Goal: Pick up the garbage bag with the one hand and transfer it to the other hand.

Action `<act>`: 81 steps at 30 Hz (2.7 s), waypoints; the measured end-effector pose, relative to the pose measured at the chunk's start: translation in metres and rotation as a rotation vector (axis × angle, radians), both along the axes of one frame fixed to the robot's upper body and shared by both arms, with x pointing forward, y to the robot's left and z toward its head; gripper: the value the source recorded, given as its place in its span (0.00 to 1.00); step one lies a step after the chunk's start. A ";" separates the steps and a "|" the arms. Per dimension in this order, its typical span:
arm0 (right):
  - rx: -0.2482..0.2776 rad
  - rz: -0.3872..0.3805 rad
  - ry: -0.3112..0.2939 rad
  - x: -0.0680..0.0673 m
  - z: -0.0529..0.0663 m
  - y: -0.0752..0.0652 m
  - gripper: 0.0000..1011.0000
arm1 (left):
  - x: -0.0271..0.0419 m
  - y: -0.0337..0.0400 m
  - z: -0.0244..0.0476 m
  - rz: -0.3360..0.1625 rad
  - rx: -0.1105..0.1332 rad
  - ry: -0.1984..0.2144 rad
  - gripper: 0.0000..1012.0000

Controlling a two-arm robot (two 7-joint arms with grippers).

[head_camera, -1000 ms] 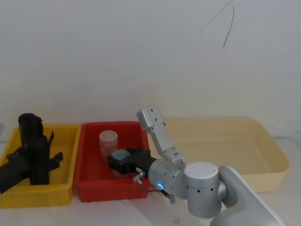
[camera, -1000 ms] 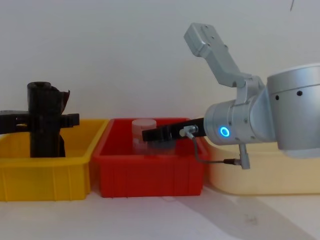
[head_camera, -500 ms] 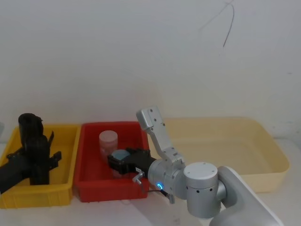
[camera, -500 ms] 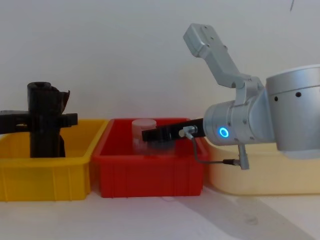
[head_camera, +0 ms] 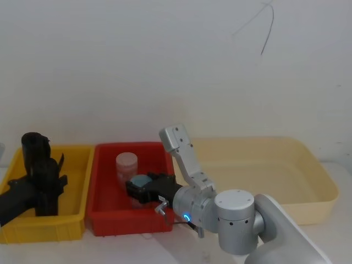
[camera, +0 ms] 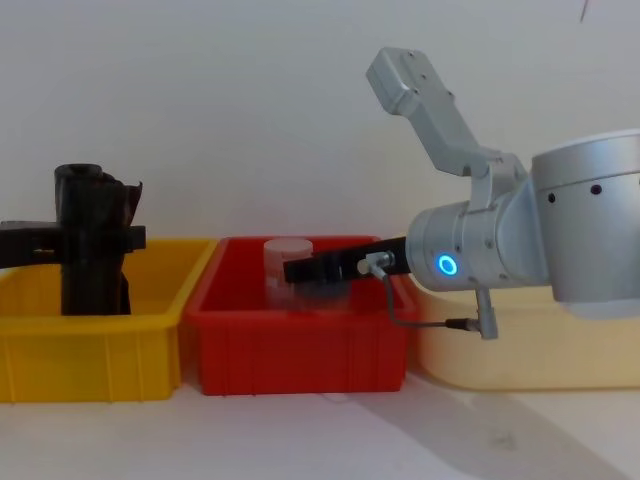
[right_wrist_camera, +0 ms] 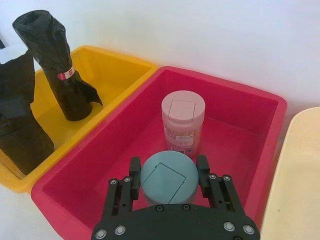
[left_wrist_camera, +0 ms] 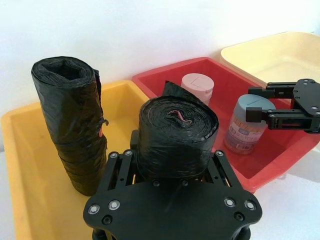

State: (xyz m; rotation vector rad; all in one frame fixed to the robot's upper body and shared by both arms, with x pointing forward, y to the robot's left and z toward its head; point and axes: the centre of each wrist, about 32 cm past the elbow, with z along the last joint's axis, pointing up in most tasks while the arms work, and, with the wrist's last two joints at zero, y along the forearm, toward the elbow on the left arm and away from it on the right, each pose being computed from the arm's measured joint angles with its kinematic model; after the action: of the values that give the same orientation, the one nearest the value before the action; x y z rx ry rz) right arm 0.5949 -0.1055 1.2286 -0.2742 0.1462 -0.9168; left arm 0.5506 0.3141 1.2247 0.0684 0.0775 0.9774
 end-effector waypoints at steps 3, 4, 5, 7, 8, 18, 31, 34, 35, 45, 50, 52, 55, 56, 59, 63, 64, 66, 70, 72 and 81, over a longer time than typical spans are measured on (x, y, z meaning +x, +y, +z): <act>0.000 0.000 0.000 0.000 0.000 0.000 0.64 | 0.0000 0.0000 0.0000 0.000 0.000 0.000 0.50; 0.000 0.000 0.000 0.000 0.000 0.000 0.64 | 0.0000 0.0000 0.0000 0.000 0.000 0.000 0.50; 0.000 0.000 0.000 0.000 0.000 0.000 0.64 | 0.0000 0.0000 0.0000 0.000 0.000 0.000 0.49; 0.000 0.000 0.000 0.000 0.000 0.000 0.64 | 0.0000 0.0000 0.0000 0.000 0.000 0.000 0.49; 0.000 0.000 0.000 0.000 0.000 0.000 0.64 | 0.0000 0.0000 0.0000 0.000 0.000 0.000 0.48; 0.001 0.000 0.001 0.000 0.000 0.000 0.64 | -0.0001 0.0002 0.0006 0.004 0.003 0.002 0.47; 0.074 0.031 -0.024 -0.006 0.017 -0.007 0.64 | -0.0020 -0.0015 0.0212 -0.001 0.069 0.036 0.47; 0.110 0.039 -0.039 -0.008 0.028 -0.012 0.64 | -0.0030 -0.0032 0.0317 -0.011 0.085 0.036 0.47; 0.120 0.042 -0.044 -0.009 0.031 -0.013 0.64 | -0.0032 -0.0036 0.0352 -0.014 0.090 0.033 0.47; 0.235 0.062 -0.092 -0.016 0.068 -0.031 0.64 | -0.0044 -0.0106 0.0733 -0.060 0.133 0.006 0.47; 0.274 0.055 -0.116 -0.019 0.083 -0.041 0.64 | -0.0042 -0.0160 0.0932 -0.094 0.163 -0.017 0.47; 0.284 0.047 -0.129 -0.020 0.087 -0.046 0.64 | -0.0040 -0.0178 0.0999 -0.106 0.173 -0.028 0.47; 0.291 0.028 -0.148 -0.021 0.093 -0.052 0.64 | -0.0030 -0.0210 0.1112 -0.128 0.191 -0.050 0.47; 0.291 0.023 -0.151 -0.021 0.094 -0.053 0.64 | -0.0026 -0.0216 0.1136 -0.132 0.194 -0.056 0.47; 0.293 -0.002 -0.169 -0.021 0.097 -0.059 0.64 | 0.0016 -0.0249 0.1249 -0.151 0.208 -0.084 0.47; 0.289 -0.037 -0.192 -0.020 0.100 -0.066 0.64 | 0.0099 -0.0269 0.1325 -0.164 0.210 -0.110 0.47; 0.285 -0.054 -0.201 -0.020 0.101 -0.069 0.64 | 0.0150 -0.0278 0.1356 -0.169 0.208 -0.122 0.47; 0.280 -0.070 -0.210 -0.019 0.102 -0.072 0.64 | 0.0199 -0.0287 0.1378 -0.174 0.205 -0.133 0.47; 0.262 -0.116 -0.228 -0.016 0.102 -0.079 0.64 | 0.0353 -0.0313 0.1417 -0.186 0.189 -0.157 0.47; 0.249 -0.146 -0.240 -0.014 0.102 -0.082 0.64 | 0.0448 -0.0328 0.1430 -0.193 0.175 -0.170 0.47; 0.190 -0.248 -0.266 -0.007 0.097 -0.099 0.64 | 0.0891 -0.0440 0.1392 -0.250 0.076 -0.205 0.47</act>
State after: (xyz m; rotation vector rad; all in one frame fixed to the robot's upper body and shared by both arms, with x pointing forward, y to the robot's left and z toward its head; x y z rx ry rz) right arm 0.5880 -0.2044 1.3253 0.0447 0.0204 -1.1679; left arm 0.6398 0.2700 1.3639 0.0462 -0.1536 0.7332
